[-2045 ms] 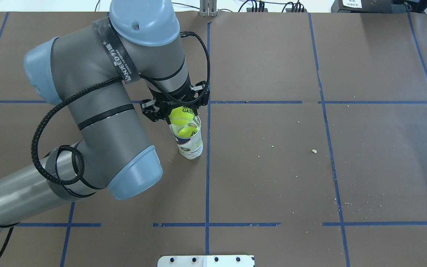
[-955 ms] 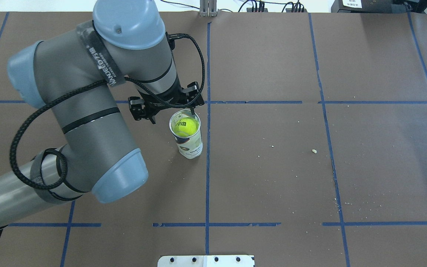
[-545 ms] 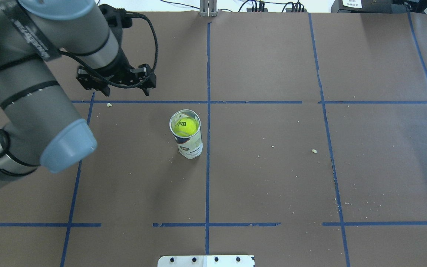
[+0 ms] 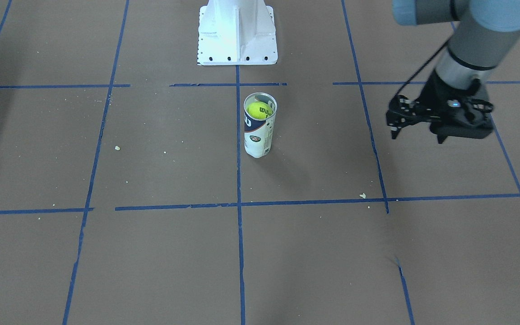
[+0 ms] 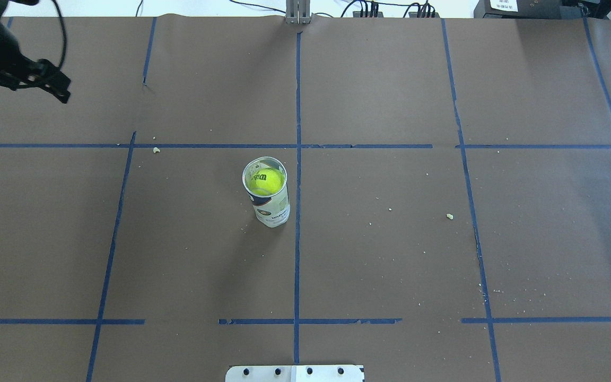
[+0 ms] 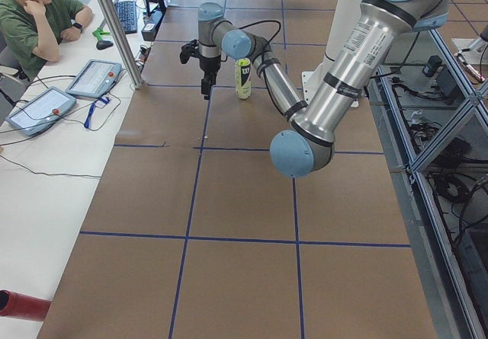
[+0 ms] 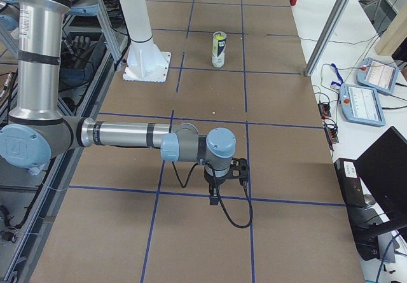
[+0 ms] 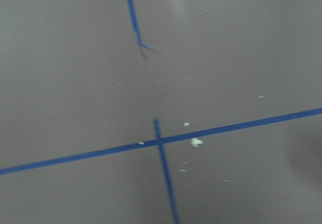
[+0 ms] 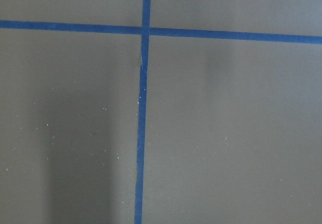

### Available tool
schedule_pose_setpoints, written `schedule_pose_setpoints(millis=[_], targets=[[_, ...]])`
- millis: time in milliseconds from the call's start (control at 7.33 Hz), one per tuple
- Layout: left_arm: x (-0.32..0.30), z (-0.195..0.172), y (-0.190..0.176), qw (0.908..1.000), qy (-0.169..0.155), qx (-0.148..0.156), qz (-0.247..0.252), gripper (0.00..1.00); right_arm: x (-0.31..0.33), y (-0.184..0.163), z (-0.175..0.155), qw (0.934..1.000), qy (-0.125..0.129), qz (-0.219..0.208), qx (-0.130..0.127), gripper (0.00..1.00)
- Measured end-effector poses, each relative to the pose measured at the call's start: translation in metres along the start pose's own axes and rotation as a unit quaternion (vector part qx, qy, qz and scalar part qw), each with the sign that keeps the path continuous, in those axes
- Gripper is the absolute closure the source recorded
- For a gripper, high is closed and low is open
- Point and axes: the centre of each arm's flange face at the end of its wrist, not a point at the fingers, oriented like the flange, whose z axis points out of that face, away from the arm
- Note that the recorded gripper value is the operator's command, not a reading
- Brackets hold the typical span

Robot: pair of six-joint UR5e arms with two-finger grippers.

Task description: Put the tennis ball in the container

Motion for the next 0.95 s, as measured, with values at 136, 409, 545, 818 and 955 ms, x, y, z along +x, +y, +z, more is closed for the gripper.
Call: schedule_pose_setpoints(millis=[136,409,545,818,955], targets=[[-0.065,-0.001,0.015,1.0000,0.000,-0.005,0.003,0.00,0.000,0.000,0.000,1.0000,0.000,0.000,0.000,0.00],[-0.170,-0.004,0.066,0.9996,0.004,-0.016,-0.024,0.00,0.000,0.000,0.000,1.0000,0.000,0.000,0.000,0.00],[-0.217,-0.002,0.098,0.9985,0.019,-0.023,-0.046,0.00,0.000,0.000,0.000,1.0000,0.000,0.000,0.000,0.00],[-0.278,0.012,0.164,0.9935,0.037,-0.038,-0.101,0.00,0.000,0.000,0.000,1.0000,0.000,0.000,0.000,0.00],[-0.288,0.015,0.183,0.9919,0.040,-0.040,-0.113,0.00,0.000,0.000,0.000,1.0000,0.000,0.000,0.000,0.00]])
